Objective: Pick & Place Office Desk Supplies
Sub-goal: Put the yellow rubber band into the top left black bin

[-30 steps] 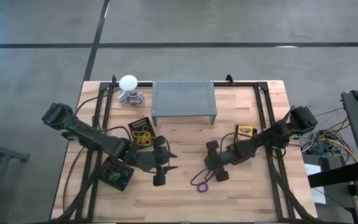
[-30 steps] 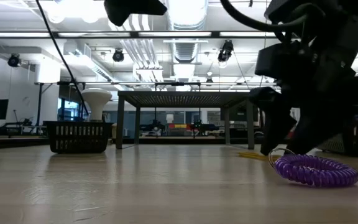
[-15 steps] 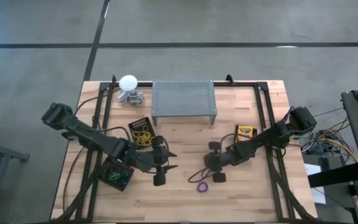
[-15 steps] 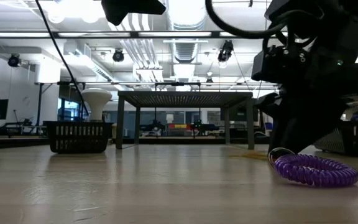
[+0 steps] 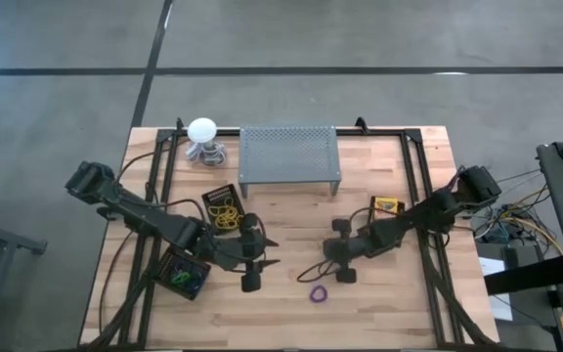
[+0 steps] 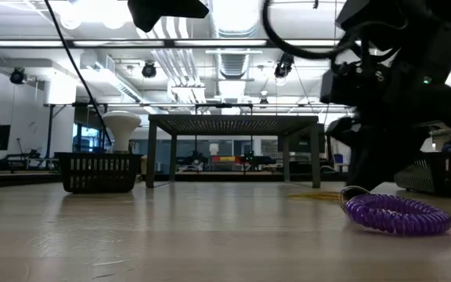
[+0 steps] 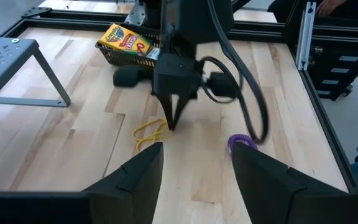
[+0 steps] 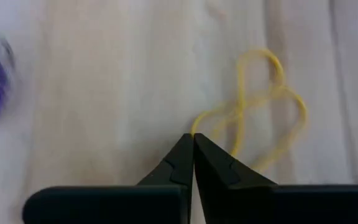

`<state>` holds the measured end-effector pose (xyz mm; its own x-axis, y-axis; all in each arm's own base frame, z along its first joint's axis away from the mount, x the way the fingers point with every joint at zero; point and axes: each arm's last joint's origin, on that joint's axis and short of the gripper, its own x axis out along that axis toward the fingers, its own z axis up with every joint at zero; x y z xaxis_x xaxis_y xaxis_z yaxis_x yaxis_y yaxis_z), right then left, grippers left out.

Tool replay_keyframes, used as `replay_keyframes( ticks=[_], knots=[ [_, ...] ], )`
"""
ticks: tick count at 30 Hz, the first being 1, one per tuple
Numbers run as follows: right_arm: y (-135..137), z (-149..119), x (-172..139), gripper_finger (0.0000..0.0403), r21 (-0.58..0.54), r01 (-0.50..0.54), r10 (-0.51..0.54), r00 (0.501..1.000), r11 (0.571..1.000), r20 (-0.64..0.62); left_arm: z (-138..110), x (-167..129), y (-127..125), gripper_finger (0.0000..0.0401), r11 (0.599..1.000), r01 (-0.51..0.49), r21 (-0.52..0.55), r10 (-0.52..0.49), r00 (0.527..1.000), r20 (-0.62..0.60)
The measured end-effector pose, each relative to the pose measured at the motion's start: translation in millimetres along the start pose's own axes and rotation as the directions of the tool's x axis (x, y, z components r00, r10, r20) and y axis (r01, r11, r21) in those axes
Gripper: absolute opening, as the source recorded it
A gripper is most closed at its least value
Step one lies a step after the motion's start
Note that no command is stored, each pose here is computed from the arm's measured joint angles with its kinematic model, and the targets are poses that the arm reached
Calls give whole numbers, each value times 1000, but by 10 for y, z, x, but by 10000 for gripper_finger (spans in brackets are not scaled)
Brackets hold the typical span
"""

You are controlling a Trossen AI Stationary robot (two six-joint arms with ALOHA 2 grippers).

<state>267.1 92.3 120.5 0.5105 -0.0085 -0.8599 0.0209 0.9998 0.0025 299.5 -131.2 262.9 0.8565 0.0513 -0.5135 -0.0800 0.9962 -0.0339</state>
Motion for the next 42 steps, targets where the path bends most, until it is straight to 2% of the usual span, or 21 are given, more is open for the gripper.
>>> replay_keyframes(
  ticks=[2,5,9,15,19,24,31,35,42],
  knots=[
    [-20,8,-106,8,2,-3,3,1000,1000,12,0,0,0,199,1000,0,0,0,1000,0],
    [-15,130,-297,8,28,-40,37,993,999,117,0,0,0,199,1000,0,0,0,1000,0],
    [-23,202,-461,8,44,-72,62,978,996,197,-3,1,1,199,1000,0,4,0,1000,-1],
    [-33,316,-698,8,55,-123,98,939,991,330,-78,25,16,199,1000,-5,19,6,1000,-15],
    [-48,417,-823,8,61,-155,115,900,986,420,-139,71,25,200,999,-8,47,7,1000,21],
    [-81,525,-880,8,37,-147,112,872,988,477,-128,141,-15,200,995,14,100,-24,995,99],
    [-91,700,-882,8,-12,-167,148,834,986,531,-167,222,-2,200,992,1,125,-12,997,83],
    [-79,808,-840,8,-61,-183,187,828,981,528,-175,278,40,200,989,-23,145,12,997,80],
    [-22,1036,-811,8,-149,-143,201,827,978,524,-136,309,101,200,981,-46,190,27,994,102]
  ],
)
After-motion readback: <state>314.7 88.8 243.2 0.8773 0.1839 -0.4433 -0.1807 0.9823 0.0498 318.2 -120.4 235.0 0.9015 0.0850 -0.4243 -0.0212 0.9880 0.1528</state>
